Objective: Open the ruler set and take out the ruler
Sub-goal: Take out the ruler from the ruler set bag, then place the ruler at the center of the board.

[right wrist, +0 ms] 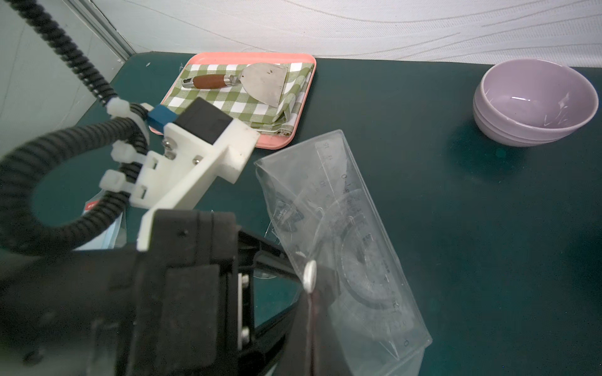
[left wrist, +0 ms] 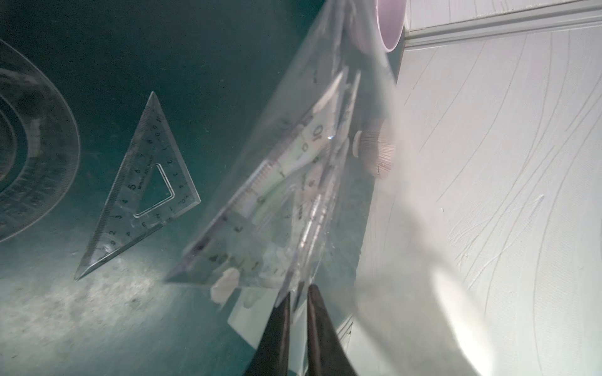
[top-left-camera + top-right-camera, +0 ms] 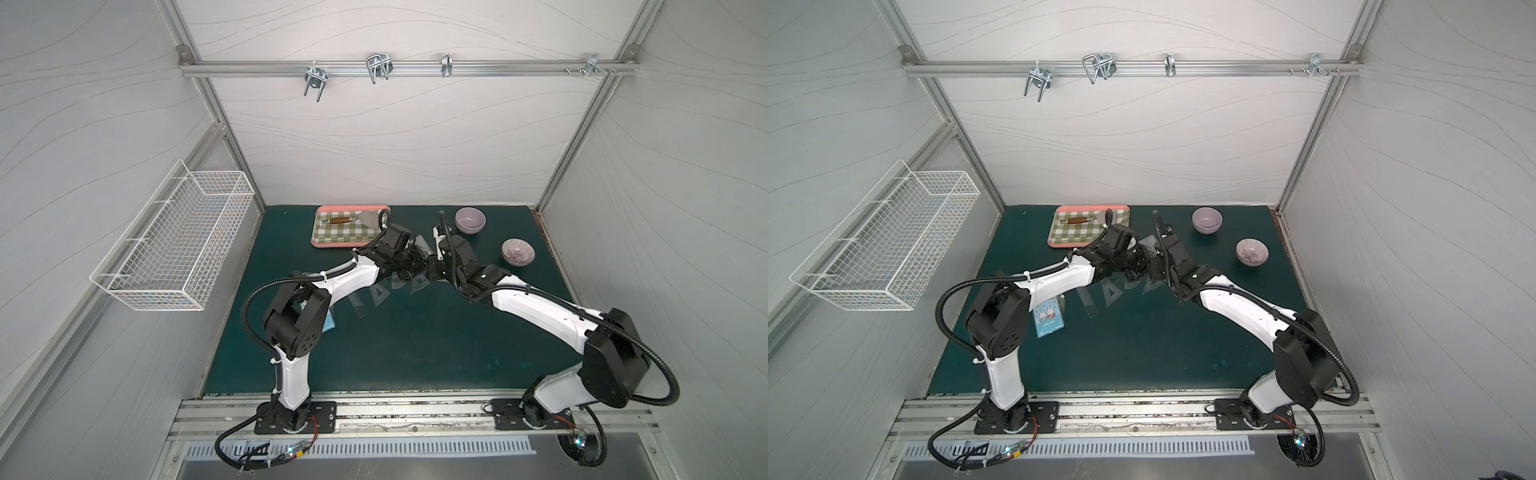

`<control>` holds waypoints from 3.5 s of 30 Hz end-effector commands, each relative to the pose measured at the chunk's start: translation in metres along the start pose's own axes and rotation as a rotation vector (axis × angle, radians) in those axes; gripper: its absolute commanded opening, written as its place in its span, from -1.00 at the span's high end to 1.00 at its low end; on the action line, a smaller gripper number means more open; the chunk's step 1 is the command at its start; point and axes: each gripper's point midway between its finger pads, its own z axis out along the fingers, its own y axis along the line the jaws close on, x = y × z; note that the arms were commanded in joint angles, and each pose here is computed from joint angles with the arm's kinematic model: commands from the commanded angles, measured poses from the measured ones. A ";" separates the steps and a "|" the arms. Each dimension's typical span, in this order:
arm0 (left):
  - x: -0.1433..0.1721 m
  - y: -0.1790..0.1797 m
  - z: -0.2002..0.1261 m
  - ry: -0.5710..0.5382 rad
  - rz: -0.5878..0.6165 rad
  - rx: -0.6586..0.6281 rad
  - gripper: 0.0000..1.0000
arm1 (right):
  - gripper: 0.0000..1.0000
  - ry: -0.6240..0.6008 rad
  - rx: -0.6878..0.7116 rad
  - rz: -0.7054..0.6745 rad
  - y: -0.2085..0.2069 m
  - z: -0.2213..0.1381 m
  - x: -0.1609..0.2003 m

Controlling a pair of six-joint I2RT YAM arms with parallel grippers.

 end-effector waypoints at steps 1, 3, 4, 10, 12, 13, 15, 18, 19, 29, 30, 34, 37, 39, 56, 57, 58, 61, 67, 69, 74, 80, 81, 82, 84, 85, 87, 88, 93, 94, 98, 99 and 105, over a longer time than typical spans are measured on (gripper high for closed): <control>-0.010 -0.023 -0.004 -0.023 0.003 0.087 0.80 | 1.00 -0.007 0.012 -0.003 -0.003 0.003 0.002; -0.009 -0.023 -0.005 -0.021 -0.001 0.092 0.84 | 1.00 -0.003 0.019 0.002 -0.006 0.005 0.004; -0.009 -0.023 -0.006 -0.021 -0.001 0.094 0.87 | 1.00 -0.001 0.025 0.003 -0.009 0.005 0.004; -0.009 -0.019 -0.010 -0.025 -0.005 0.095 1.00 | 1.00 -0.001 0.053 0.021 -0.022 0.006 0.004; -0.008 -0.017 -0.011 -0.025 -0.007 0.091 1.00 | 1.00 -0.006 0.057 0.025 -0.025 0.005 0.002; -0.008 -0.015 -0.011 -0.025 -0.009 0.087 1.00 | 1.00 -0.007 0.061 0.027 -0.027 0.004 0.001; -0.007 -0.014 -0.011 -0.021 -0.011 0.087 1.00 | 1.00 -0.011 0.065 0.026 -0.029 0.003 -0.001; -0.005 -0.013 -0.012 -0.015 -0.006 0.086 1.00 | 1.00 -0.012 0.076 0.030 -0.034 0.003 -0.002; -0.004 -0.012 -0.013 -0.012 -0.004 0.085 1.00 | 1.00 -0.012 0.080 0.031 -0.036 0.004 -0.002; 0.005 -0.008 -0.020 0.010 0.039 0.077 1.00 | 1.00 -0.015 0.096 0.032 -0.042 0.002 -0.003; 0.005 -0.007 -0.021 0.010 0.044 0.076 1.00 | 1.00 -0.015 0.098 0.029 -0.043 0.001 -0.003; 0.007 -0.004 -0.023 0.011 0.069 0.070 1.00 | 1.00 -0.015 0.101 0.025 -0.043 0.000 -0.003; 0.009 -0.006 -0.024 0.025 0.085 0.075 1.00 | 1.00 -0.019 0.105 0.025 -0.044 -0.001 -0.004; 0.011 -0.007 -0.026 0.032 0.100 0.079 1.00 | 1.00 -0.021 0.113 0.021 -0.045 -0.002 -0.005; 0.022 -0.003 -0.041 0.056 0.218 0.113 1.00 | 1.00 -0.051 0.153 0.024 -0.062 -0.012 -0.016; 0.021 -0.004 -0.041 0.058 0.220 0.120 1.00 | 1.00 -0.050 0.153 0.020 -0.062 -0.012 -0.016; 0.021 -0.006 -0.041 0.061 0.228 0.130 1.00 | 1.00 -0.052 0.155 0.022 -0.062 -0.012 -0.017; 0.023 -0.013 -0.043 0.067 0.256 0.174 1.00 | 1.00 -0.052 0.159 0.017 -0.064 -0.013 -0.017; 0.024 -0.027 -0.057 0.048 0.301 0.264 1.00 | 1.00 -0.053 0.178 0.024 -0.073 -0.014 -0.017; 0.024 -0.033 -0.062 0.041 0.323 0.283 1.00 | 1.00 -0.051 0.183 0.021 -0.074 -0.013 -0.016; 0.027 -0.041 -0.071 0.041 0.344 0.309 1.00 | 1.00 -0.048 0.201 0.013 -0.079 -0.013 -0.013; 0.032 -0.040 -0.078 0.056 0.349 0.309 1.00 | 1.00 -0.044 0.224 0.015 -0.086 -0.012 -0.011; 0.033 -0.037 -0.078 0.058 0.345 0.301 1.00 | 1.00 -0.044 0.229 0.016 -0.088 -0.013 -0.011; 0.034 -0.033 -0.078 0.062 0.338 0.290 1.00 | 1.00 -0.044 0.235 0.015 -0.090 -0.014 -0.011; 0.038 -0.024 -0.076 0.080 0.326 0.267 1.00 | 1.00 -0.048 0.249 0.015 -0.094 -0.016 -0.012; 0.041 -0.018 -0.074 0.090 0.321 0.252 1.00 | 1.00 -0.048 0.254 0.017 -0.096 -0.018 -0.013; 0.046 -0.002 -0.070 0.110 0.308 0.222 1.00 | 1.00 -0.055 0.267 0.018 -0.102 -0.022 -0.015; 0.050 0.006 -0.067 0.128 0.299 0.207 1.00 | 1.00 -0.060 0.272 0.021 -0.105 -0.025 -0.016; 0.078 0.030 -0.046 0.246 0.272 0.159 1.00 | 1.00 -0.081 0.321 0.035 -0.126 -0.040 -0.023; 0.085 0.033 -0.042 0.272 0.274 0.142 1.00 | 1.00 -0.085 0.330 0.038 -0.130 -0.043 -0.024; 0.111 0.047 -0.015 0.404 0.257 0.093 1.00 | 1.00 -0.106 0.357 0.052 -0.144 -0.057 -0.028; 0.115 0.049 -0.010 0.433 0.257 0.082 1.00 | 1.00 -0.112 0.361 0.053 -0.145 -0.060 -0.029; 0.141 0.052 0.023 0.574 0.270 0.069 1.00 | 1.00 -0.121 0.375 0.058 -0.152 -0.072 -0.027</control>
